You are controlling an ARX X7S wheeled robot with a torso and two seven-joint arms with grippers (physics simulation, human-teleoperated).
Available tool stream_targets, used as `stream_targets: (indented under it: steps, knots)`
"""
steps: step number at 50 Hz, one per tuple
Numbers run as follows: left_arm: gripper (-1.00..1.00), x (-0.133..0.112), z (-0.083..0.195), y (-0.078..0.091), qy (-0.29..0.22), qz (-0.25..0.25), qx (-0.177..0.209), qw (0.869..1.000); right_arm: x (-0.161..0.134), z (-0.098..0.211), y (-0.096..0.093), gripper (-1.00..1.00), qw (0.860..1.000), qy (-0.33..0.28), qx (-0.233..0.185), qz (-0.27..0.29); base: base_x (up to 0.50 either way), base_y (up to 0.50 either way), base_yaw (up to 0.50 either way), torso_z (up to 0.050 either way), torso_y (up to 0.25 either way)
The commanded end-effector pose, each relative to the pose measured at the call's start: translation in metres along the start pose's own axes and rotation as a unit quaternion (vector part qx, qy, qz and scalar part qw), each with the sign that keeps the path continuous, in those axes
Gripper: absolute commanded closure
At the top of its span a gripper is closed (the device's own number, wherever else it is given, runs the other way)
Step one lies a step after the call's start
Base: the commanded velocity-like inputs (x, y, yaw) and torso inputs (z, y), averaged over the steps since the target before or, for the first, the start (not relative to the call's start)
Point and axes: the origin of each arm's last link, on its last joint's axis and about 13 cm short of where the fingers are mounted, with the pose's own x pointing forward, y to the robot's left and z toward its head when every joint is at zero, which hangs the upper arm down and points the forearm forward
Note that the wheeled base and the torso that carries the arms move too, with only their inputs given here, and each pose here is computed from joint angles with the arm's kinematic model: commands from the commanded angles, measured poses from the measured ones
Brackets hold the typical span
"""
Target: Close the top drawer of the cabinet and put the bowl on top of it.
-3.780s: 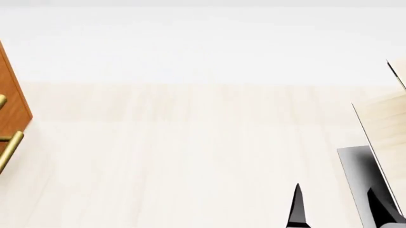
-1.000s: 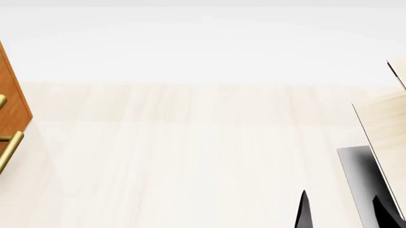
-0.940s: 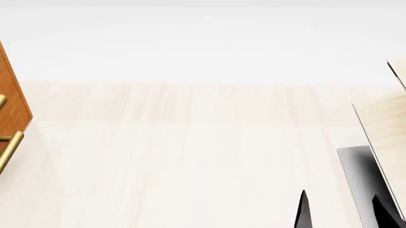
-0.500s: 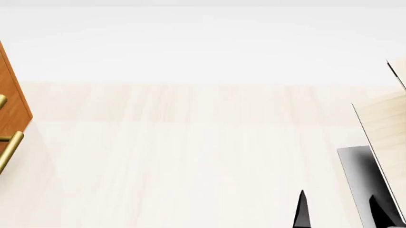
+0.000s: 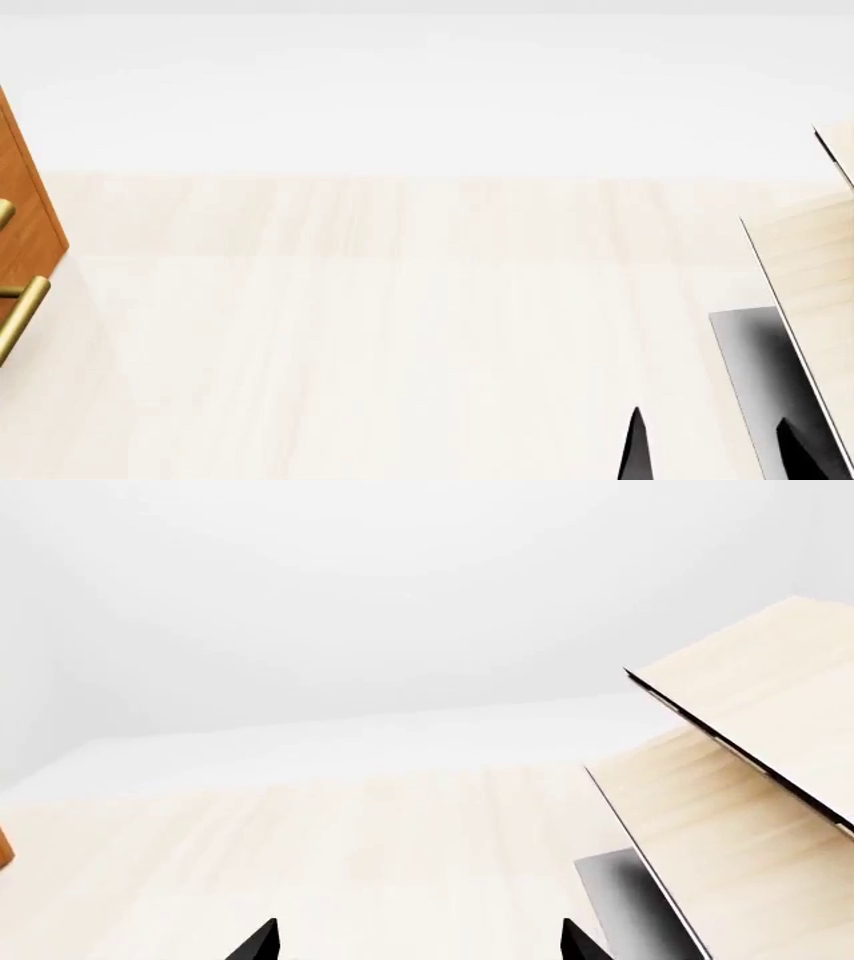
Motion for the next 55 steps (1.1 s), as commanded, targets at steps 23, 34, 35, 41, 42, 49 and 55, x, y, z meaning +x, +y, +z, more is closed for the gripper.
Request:
stream_targets:
  steps: [23,34,35,41,42,49,55]
  knots:
    - [1.00,0.019,-0.012,0.026,0.021,0.031,-0.032,0.999,-0.002,-0.001,0.003,-1.00,1.000,0.001,-0.002,0.001,0.00,0.00,0.00,0.000,0.000]
    - [1.00,0.023,-0.018,0.036,0.045,0.053,-0.042,0.997,-0.003,0.000,0.003,-1.00,1.000,0.000,-0.003,0.001,0.00,0.00,0.00,0.000,0.000]
    - [1.00,0.024,-0.019,0.036,0.045,0.056,-0.040,0.997,-0.004,0.000,0.003,-1.00,1.000,0.000,-0.003,0.001,0.00,0.00,0.00,0.000,0.000]
    - [1.00,0.025,-0.019,0.041,0.047,0.073,-0.038,0.995,-0.003,0.000,0.003,-1.00,1.000,0.000,-0.002,0.002,0.00,0.00,0.00,0.002,0.002]
    - [1.00,0.025,-0.019,0.041,0.046,0.076,-0.037,0.995,-0.003,0.000,0.003,-1.00,1.000,0.000,-0.002,0.001,0.00,0.00,0.00,0.000,0.000]
    - [1.00,0.032,-0.027,0.049,0.052,0.083,-0.038,0.994,-0.004,0.001,0.003,-1.00,1.000,-0.001,-0.002,0.001,0.00,0.00,0.00,0.000,0.000]
    - [1.00,0.034,-0.028,0.055,0.054,0.085,-0.044,0.994,-0.004,0.000,0.003,-1.00,1.000,0.000,-0.002,0.001,0.00,0.00,0.00,0.000,0.000]
